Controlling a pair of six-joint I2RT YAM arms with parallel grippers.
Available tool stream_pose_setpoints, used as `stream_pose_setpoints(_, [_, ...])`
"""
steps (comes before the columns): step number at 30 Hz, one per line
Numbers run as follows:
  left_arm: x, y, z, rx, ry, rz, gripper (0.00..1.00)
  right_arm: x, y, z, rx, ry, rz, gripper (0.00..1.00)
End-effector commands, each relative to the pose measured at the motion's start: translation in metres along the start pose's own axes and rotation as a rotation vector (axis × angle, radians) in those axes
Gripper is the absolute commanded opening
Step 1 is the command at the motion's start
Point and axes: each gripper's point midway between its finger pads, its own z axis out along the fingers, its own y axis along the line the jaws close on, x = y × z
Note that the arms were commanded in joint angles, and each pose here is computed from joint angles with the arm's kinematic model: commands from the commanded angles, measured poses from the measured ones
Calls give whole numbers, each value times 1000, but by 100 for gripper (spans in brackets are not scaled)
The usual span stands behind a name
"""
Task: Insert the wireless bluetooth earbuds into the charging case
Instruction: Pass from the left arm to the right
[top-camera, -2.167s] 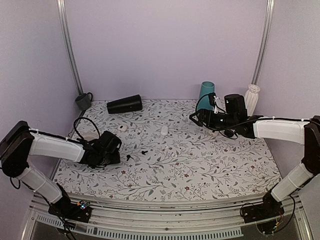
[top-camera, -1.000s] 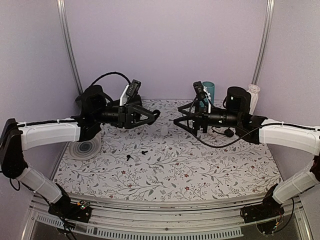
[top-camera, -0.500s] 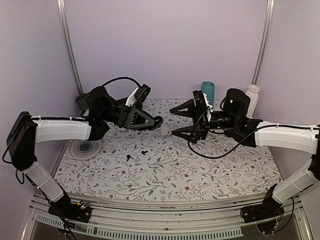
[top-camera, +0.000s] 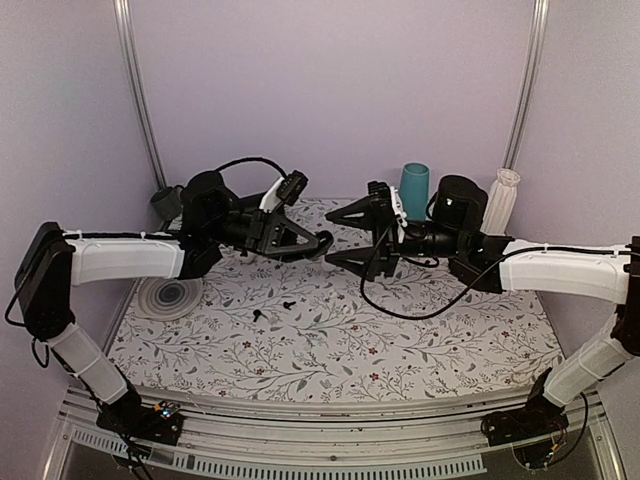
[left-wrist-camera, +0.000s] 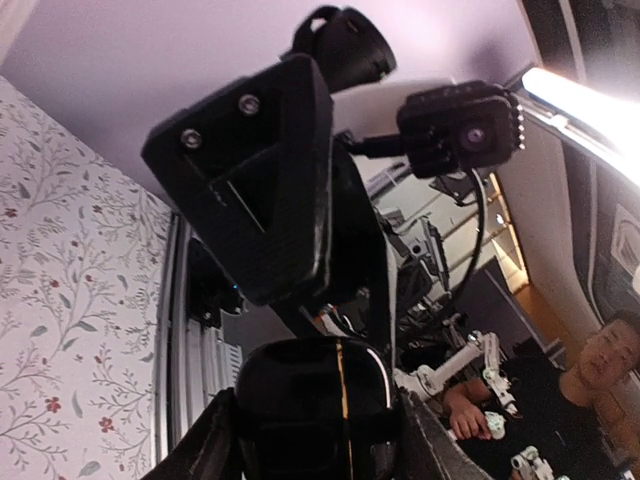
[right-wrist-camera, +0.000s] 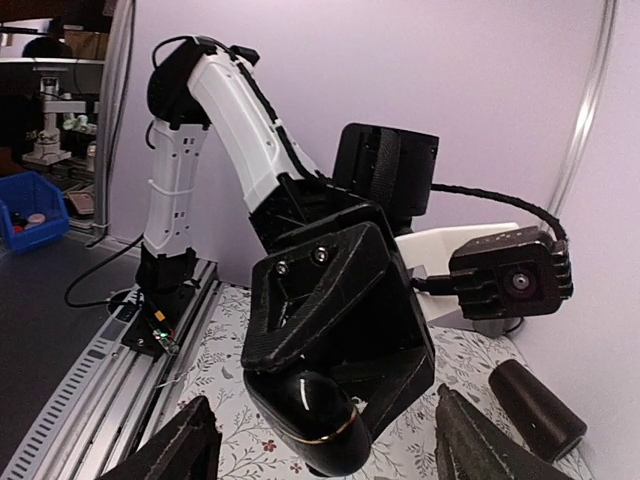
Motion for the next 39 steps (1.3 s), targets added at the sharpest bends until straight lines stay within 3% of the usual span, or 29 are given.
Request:
stream_pose_setpoints(1, [-34,24,-8,-239,-159,38,11,-3,-29,-12,323,-10,-41,74])
stream_pose_setpoints(9, [-79,39,-44,-465,-510,-1,14,2,-58,-27,824,-66,-75,78])
stream_pose_setpoints(16, [-96,42,-63,-524,-734,-41,14,1,-93,-23,1052,-120,-40,78])
stream_pose_setpoints(26, [-104,36,-68,-511,-852,-68,14,3,-104,-10,1086,-164,-36,78])
stream_pose_setpoints(39, [-107,34,-66,-491,-873,-79,14,22,-95,5,1049,-162,19,78])
